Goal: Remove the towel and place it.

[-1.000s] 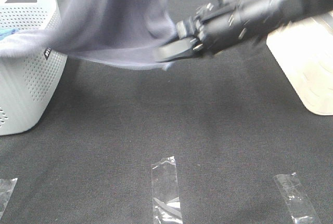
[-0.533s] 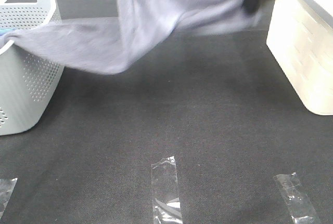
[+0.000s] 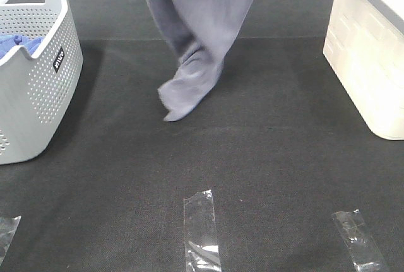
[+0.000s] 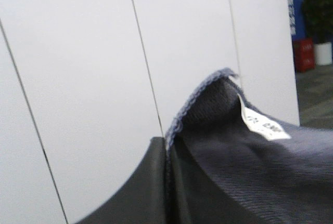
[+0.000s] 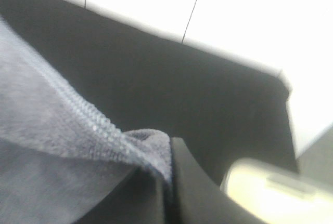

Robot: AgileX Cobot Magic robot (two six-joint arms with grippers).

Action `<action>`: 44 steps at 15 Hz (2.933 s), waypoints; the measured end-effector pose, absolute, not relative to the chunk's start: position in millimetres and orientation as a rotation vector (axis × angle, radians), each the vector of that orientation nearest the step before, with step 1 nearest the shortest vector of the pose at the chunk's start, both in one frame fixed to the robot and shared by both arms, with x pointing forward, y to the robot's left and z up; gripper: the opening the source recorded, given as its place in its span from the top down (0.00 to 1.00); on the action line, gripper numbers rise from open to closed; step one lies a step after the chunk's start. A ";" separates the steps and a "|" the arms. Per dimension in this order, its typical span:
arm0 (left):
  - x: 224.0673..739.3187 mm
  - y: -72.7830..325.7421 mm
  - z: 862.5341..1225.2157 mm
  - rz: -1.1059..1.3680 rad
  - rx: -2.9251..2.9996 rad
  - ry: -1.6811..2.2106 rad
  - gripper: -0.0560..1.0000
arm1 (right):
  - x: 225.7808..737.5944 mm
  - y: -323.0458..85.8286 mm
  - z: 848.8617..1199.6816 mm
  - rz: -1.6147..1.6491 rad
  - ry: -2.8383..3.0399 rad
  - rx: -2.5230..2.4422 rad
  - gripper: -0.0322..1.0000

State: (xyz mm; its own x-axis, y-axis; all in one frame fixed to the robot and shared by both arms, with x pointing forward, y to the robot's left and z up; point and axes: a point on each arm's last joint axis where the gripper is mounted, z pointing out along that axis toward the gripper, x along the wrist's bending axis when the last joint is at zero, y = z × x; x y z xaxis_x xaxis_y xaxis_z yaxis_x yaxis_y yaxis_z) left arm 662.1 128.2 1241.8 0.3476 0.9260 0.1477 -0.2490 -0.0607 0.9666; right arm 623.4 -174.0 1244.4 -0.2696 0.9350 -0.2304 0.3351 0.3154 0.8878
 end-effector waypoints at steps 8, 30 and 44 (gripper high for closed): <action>672.9 178.5 1262.9 1.267 1.047 0.637 0.95 | 636.3 -164.1 1270.6 1.154 1.516 0.875 0.97; 733.9 163.6 1076.3 0.776 1.807 1.327 0.95 | 704.4 -147.7 1087.7 0.570 2.074 1.346 0.97; 735.6 179.3 1229.5 1.310 1.017 0.652 0.95 | 702.6 -161.5 1254.0 0.923 1.348 0.737 0.97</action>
State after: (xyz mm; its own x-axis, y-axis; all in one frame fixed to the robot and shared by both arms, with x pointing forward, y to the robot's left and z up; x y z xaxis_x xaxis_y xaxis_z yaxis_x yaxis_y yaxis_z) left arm 735.6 179.3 1229.5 0.1840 0.9715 0.1495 -0.4660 -0.0477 0.8835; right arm 702.6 -161.5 1254.0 -0.0133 0.8798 -0.4752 -0.1249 0.4701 0.8737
